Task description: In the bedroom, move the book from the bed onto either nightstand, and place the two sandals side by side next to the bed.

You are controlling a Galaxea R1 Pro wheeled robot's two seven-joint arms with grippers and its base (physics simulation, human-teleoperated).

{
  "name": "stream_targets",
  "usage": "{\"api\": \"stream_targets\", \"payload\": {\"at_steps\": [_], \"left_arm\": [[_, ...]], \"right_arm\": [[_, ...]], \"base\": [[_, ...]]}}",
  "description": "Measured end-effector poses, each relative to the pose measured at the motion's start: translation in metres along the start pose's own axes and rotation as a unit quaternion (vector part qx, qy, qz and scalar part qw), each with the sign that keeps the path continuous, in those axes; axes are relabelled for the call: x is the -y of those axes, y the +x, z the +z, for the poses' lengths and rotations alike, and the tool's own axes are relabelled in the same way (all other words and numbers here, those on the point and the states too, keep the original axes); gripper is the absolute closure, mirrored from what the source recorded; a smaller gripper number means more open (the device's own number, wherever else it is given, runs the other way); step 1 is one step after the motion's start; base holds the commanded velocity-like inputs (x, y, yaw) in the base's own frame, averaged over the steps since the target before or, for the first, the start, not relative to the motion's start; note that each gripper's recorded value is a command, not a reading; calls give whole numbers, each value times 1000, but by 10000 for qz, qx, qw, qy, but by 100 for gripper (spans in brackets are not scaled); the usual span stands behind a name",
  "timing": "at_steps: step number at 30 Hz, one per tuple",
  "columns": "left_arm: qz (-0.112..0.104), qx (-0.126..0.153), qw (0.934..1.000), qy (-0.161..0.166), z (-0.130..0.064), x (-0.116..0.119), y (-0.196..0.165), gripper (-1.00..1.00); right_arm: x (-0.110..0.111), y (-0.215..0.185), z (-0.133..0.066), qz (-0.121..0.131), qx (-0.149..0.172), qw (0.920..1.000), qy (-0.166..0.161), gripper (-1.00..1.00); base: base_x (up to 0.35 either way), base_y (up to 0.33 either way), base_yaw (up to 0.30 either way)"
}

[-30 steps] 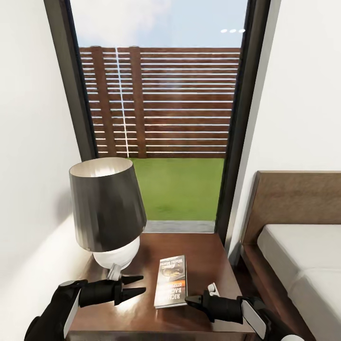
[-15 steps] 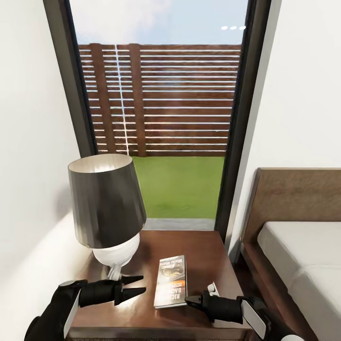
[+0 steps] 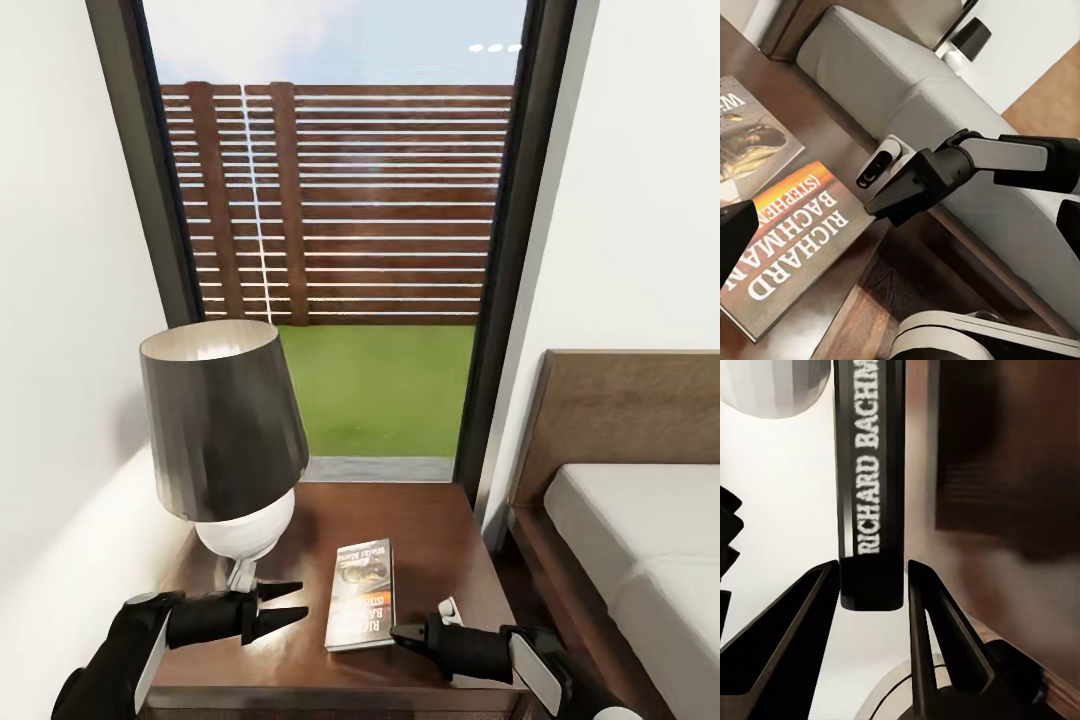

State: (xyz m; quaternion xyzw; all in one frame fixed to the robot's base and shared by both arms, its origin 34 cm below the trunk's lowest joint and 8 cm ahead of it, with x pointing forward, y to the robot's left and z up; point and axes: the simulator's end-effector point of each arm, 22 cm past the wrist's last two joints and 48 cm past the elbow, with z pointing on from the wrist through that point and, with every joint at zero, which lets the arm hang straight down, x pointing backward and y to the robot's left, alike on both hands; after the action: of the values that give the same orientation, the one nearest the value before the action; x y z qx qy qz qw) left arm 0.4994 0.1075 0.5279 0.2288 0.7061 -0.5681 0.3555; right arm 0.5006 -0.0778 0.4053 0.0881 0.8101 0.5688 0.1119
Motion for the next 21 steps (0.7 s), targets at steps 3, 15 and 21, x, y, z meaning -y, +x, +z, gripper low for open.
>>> {"api": "stream_targets", "payload": {"at_steps": [3,15,21], "left_arm": [[1,3,10000,-7,-1,0,0,-100],[0,6,10000,-9,-1,0,0,-100],[0,9,10000,-6,-1,0,0,-100]], "right_arm": [[0,0,1,-3,-6,10000,-3,100],[0,1,1,-3,-7,10000,-2,100],[-1,1,1,0,-6,10000,-6,100]], "base": [[76,0,0],[126,0,0],[140,0,0]]}}
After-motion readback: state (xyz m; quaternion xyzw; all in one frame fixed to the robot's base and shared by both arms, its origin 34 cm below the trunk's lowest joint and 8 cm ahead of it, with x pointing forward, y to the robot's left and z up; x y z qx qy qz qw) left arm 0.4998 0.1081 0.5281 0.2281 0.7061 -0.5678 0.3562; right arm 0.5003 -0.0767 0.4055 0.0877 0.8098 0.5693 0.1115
